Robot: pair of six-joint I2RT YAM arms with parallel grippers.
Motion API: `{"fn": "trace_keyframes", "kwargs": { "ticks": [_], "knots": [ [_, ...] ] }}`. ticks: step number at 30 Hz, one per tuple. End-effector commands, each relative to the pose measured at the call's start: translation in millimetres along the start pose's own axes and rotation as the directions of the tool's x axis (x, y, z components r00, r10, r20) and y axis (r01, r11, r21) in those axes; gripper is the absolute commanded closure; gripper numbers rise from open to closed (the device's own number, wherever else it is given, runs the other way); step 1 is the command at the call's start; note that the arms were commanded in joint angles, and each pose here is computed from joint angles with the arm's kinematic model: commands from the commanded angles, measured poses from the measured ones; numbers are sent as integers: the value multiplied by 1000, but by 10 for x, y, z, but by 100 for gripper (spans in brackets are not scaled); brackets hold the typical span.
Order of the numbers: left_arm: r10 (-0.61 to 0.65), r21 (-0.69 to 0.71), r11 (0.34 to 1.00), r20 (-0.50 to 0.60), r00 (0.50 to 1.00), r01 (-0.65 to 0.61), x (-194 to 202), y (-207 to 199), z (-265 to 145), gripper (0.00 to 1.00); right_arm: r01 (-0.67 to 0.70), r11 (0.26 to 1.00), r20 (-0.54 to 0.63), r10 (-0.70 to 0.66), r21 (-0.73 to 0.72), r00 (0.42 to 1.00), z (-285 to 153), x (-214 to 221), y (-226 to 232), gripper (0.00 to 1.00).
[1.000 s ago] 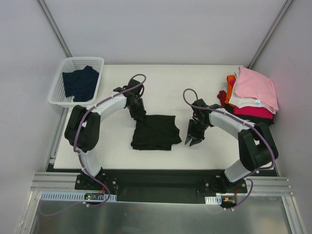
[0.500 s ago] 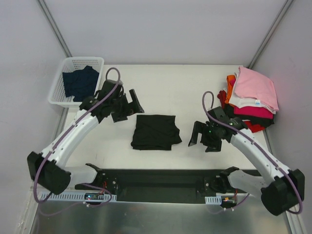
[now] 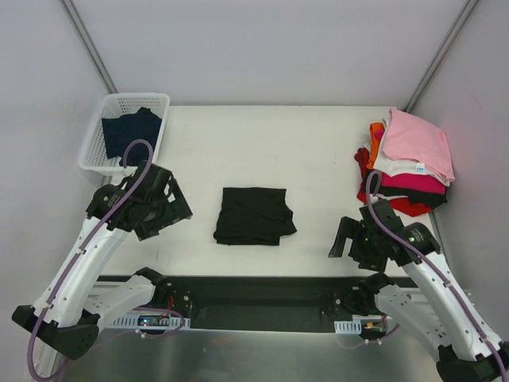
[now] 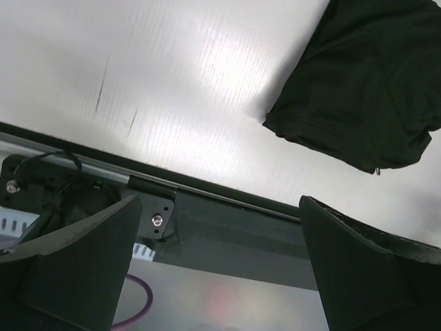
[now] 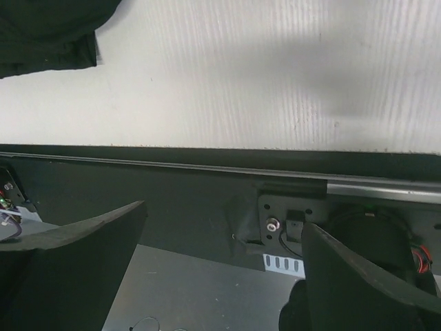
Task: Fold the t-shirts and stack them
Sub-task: Fold the long partially folded tshirt into a neat square, then put the neatly folded tshirt into the corner of the board with the right arm
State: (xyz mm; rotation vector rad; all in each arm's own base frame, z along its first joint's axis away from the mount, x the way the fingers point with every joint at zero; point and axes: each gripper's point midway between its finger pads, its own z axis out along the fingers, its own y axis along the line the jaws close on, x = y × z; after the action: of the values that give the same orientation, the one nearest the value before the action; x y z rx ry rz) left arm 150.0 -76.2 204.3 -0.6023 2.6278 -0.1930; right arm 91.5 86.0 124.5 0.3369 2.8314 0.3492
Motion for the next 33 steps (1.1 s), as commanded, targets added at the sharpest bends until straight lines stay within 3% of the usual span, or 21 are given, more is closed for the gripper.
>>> {"fn": "trace_keyframes", "kwargs": {
  "ticks": [1, 4, 9, 15, 22, 28, 33],
  "knots": [
    [-71, -132, 989, -32, 997, 66, 99, 287, -187, 1, -83, 996, 19, 82, 45, 996, -208, 144, -181, 0],
    [-127, -201, 972, -16, 992, 122, 81, 389, -307, 1, -100, 995, 36, 100, -20, 994, -252, 191, -131, 4],
    [-88, -108, 990, 5, 996, 88, 30, 310, -478, 1, -138, 984, 153, 154, -110, 976, -326, 89, -93, 4],
    [12, -11, 1000, 51, 999, -11, -26, 286, -695, 1, -150, 971, 185, 185, -188, 965, -249, 148, -92, 4],
    [-36, 148, 989, 183, 982, 9, 37, 412, -947, 1, -115, 993, 109, 116, -14, 987, -293, 323, -370, 7],
    [29, 194, 980, 25, 999, -33, 365, 353, -878, 1, -47, 997, 127, 38, 66, 991, -585, 227, -447, 7],
    [-13, 286, 958, 52, 999, -2, 432, 353, -1038, 1, -70, 996, 172, 60, 54, 983, -652, 244, -504, 12]
  ]
}}
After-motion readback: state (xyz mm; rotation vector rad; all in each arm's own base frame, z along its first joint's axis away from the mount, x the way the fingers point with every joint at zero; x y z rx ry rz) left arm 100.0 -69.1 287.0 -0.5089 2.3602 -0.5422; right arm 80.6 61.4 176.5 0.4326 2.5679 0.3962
